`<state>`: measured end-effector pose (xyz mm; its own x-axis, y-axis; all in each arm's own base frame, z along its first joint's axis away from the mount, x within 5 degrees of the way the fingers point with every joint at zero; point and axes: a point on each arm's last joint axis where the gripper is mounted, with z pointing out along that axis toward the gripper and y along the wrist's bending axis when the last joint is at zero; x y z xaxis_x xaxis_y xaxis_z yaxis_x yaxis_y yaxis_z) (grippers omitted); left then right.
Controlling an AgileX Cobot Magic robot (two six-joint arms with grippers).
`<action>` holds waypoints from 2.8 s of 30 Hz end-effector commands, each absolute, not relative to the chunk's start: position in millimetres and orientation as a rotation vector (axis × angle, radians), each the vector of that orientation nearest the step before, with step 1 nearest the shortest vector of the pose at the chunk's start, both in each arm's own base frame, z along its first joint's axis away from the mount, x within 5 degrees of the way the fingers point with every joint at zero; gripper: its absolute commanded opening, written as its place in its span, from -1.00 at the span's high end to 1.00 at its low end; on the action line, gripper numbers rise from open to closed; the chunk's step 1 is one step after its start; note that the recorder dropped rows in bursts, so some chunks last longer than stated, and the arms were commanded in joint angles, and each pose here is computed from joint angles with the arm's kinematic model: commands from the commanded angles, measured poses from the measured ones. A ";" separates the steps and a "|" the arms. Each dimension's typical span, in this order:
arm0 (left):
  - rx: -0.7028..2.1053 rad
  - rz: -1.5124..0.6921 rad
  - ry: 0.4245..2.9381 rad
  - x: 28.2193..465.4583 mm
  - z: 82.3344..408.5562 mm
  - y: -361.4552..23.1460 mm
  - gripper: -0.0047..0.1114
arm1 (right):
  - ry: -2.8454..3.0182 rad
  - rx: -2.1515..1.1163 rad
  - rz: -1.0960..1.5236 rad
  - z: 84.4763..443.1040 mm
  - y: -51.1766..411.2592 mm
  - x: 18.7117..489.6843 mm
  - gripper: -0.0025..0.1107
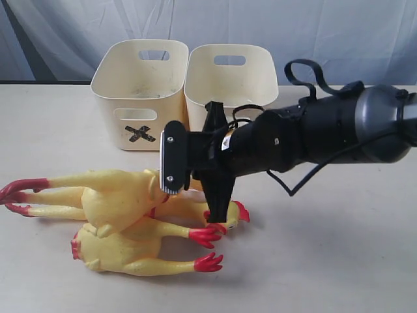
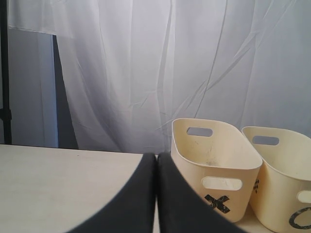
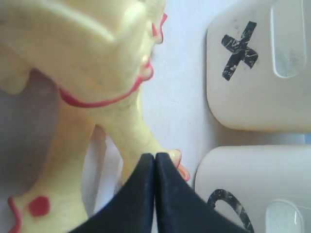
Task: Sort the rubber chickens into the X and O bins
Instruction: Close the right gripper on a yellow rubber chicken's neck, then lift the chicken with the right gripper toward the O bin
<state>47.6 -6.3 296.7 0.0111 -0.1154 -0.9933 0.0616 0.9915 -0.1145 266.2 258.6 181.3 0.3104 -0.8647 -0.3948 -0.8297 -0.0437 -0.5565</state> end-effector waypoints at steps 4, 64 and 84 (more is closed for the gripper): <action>-0.052 -0.155 1.533 46.1 300.0 -6.5 0.91 | 1.573 -2.007 0.090 202.3 273.1 269.4 0.97; -0.051 -0.153 1.531 46.1 300.2 -6.5 0.91 | 1.543 -2.093 -0.005 145.2 293.5 298.7 0.97; -0.051 -0.153 1.531 45.8 300.1 -6.5 0.91 | 1.623 -1.905 0.062 219.2 282.1 283.9 0.97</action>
<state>47.6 -6.3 296.7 0.0111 -0.1168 -0.9931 0.0621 0.9913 -0.1159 286.9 285.6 204.1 0.2937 -0.8783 -0.3773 -0.8923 -0.1104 -0.4378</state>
